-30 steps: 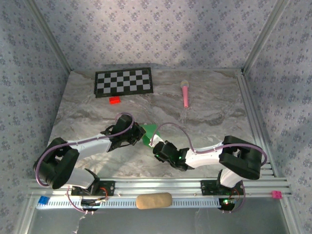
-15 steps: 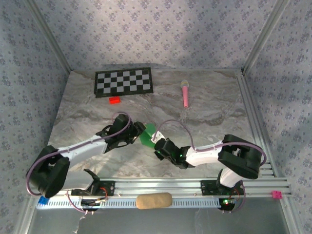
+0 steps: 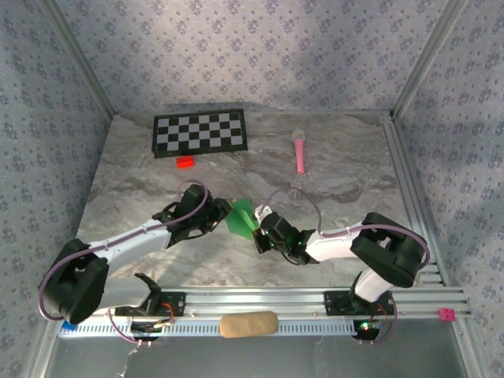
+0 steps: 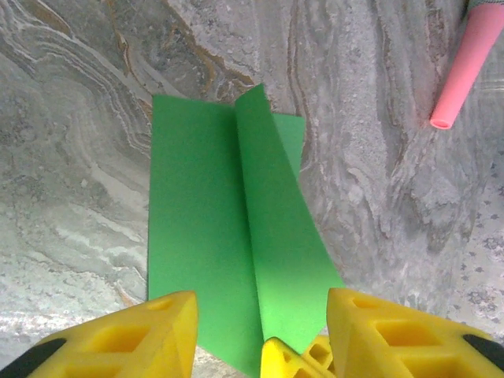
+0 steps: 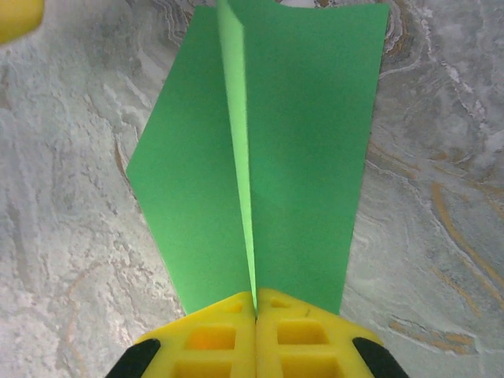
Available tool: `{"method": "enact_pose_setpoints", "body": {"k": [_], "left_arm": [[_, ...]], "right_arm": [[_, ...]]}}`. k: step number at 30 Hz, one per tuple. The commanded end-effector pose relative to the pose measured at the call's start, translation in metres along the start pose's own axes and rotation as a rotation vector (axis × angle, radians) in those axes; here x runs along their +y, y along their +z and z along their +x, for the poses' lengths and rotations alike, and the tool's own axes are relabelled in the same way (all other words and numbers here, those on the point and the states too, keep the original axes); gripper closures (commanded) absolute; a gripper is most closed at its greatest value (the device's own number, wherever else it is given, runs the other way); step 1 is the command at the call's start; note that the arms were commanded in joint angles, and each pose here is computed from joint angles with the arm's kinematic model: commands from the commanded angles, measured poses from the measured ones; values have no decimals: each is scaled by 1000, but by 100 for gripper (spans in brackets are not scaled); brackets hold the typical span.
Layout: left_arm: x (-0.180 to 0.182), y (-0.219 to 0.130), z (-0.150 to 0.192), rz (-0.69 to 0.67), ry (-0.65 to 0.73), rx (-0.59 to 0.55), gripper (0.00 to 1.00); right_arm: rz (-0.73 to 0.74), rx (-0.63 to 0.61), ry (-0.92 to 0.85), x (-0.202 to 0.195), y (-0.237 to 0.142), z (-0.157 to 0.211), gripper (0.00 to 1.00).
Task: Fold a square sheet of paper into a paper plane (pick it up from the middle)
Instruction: Fourth fold the wing at the center of the table.
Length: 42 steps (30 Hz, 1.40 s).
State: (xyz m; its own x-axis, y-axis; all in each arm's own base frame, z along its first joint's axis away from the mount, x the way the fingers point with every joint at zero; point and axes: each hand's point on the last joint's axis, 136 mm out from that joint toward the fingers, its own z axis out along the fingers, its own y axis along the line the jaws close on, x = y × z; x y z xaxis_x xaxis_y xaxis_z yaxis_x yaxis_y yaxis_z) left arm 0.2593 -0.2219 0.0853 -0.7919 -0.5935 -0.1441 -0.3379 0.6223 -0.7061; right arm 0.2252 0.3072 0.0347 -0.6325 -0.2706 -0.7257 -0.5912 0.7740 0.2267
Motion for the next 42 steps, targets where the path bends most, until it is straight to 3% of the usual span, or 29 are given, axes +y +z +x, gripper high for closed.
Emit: {"method": "enact_pose_setpoints", "body": {"k": [1, 9, 25, 42], "left_arm": [[-1, 5, 2, 4, 1, 20, 56], [-2, 17, 9, 16, 10, 71, 62], [7, 33, 15, -19, 7, 105, 77], [29, 49, 20, -84, 15, 131, 81]], "right_arm": [[-123, 28, 119, 13, 2, 2, 94], [-235, 62, 254, 15, 4, -2, 94], [-266, 93, 376, 12, 10, 7, 94], [-278, 116, 478, 6, 12, 16, 94]]}}
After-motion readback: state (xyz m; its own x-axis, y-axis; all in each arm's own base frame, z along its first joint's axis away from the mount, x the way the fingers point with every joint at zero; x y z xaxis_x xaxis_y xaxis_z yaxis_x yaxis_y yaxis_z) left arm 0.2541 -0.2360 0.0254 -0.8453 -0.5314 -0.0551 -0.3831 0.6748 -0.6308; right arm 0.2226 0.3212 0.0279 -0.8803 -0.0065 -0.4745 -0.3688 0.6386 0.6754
